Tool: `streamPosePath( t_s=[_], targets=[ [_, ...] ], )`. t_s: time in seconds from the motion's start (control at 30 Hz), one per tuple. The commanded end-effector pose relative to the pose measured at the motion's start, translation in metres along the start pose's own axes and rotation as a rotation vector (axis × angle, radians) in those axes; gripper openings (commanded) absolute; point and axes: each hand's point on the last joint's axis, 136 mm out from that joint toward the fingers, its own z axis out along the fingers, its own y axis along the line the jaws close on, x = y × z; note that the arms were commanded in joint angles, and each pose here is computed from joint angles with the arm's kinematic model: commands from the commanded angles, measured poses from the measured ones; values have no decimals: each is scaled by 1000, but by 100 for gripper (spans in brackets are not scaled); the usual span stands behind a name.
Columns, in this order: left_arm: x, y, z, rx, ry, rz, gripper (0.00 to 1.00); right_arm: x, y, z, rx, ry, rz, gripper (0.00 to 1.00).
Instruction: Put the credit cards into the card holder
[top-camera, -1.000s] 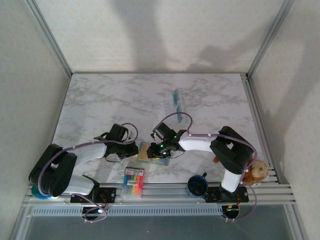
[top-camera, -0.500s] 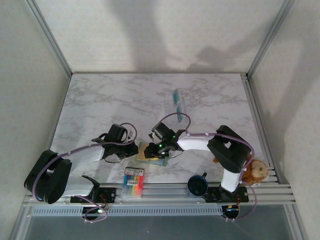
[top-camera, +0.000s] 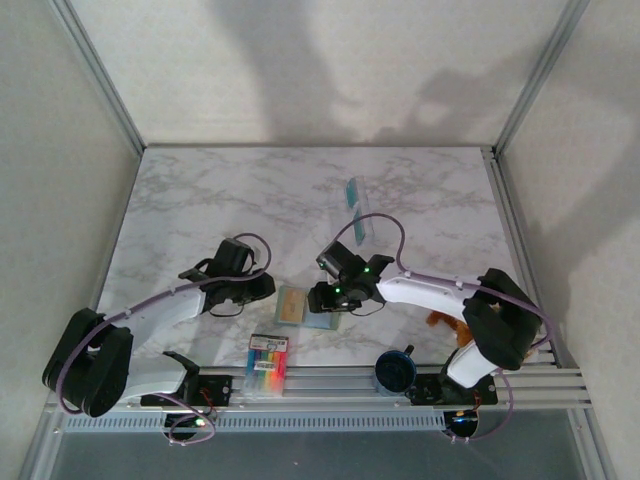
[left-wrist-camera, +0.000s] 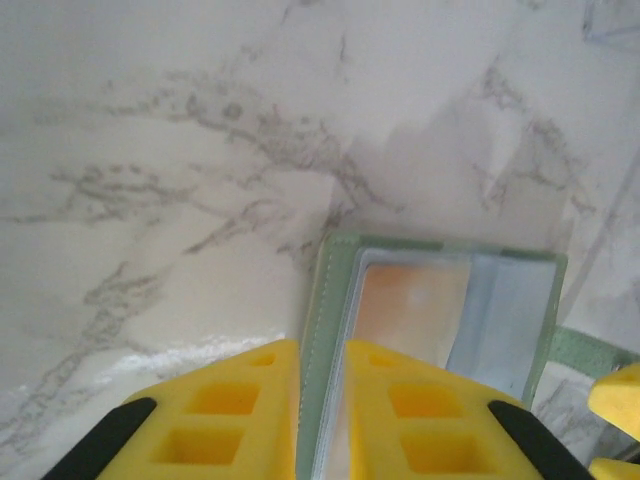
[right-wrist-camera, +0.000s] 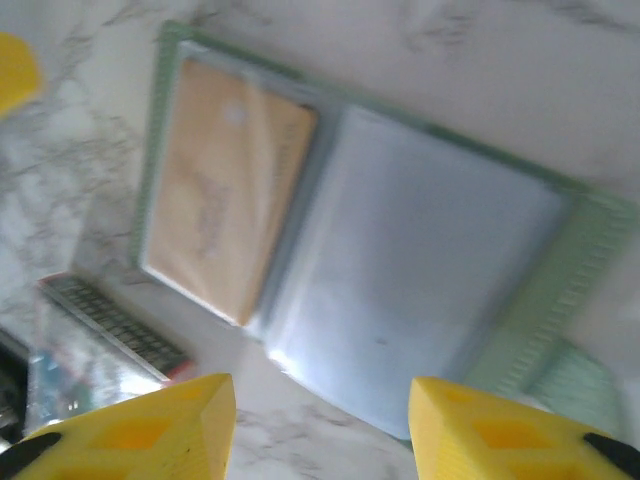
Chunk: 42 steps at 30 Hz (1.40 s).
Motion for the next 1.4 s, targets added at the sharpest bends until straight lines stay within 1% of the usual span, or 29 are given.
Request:
streamPosePath(
  t_s=[0.0,0.2,0.33,0.47,0.5,0.53,0.67,0.8,0.87,0.93,0.97,1.03,1.07,1.17,1.33,1.37],
  targets=[
    [-16,2,-7,-51,-64,22,20,15,-48,-3,215,6,24,49],
    [-21,0,-4,-55,-76,21,21,18,-72,-5,332,-8,43,49],
    [-21,-1,-1,-52,-64,24,21,19,-80,-11,373,-14,51,50],
    [-22,1,-1,-60,-75,18,21,18,-81,-23,391,-17,48,53],
    [-22,0,-1,-56,-72,21,21,19,-83,-27,393,-20,54,56],
    [-22,-1,-1,-55,-68,24,21,19,-84,-30,385,-28,62,60],
    [-22,3,0,-66,-79,21,22,20,-86,-27,314,-15,94,61],
    [-20,2,2,-65,-62,28,22,22,-60,-11,130,5,99,58],
    [-20,5,2,-72,-67,25,22,22,-57,-4,107,20,101,53],
    [-19,5,3,-67,-70,19,22,21,-63,0,139,22,92,47],
    [-18,4,3,-62,-67,17,22,20,-68,1,159,17,95,34],
    [-18,4,2,-62,-63,21,22,17,-75,1,175,0,101,16],
    [-18,5,1,-68,-66,20,22,14,-78,-2,185,-8,99,10],
    [-18,7,-3,-74,-85,14,23,7,-89,-13,224,-19,101,0],
    [-21,6,-7,-73,-101,14,23,1,-101,-23,215,-34,125,0],
    [-22,6,-8,-75,-108,11,23,1,-101,-23,216,-35,123,3]
  ],
)
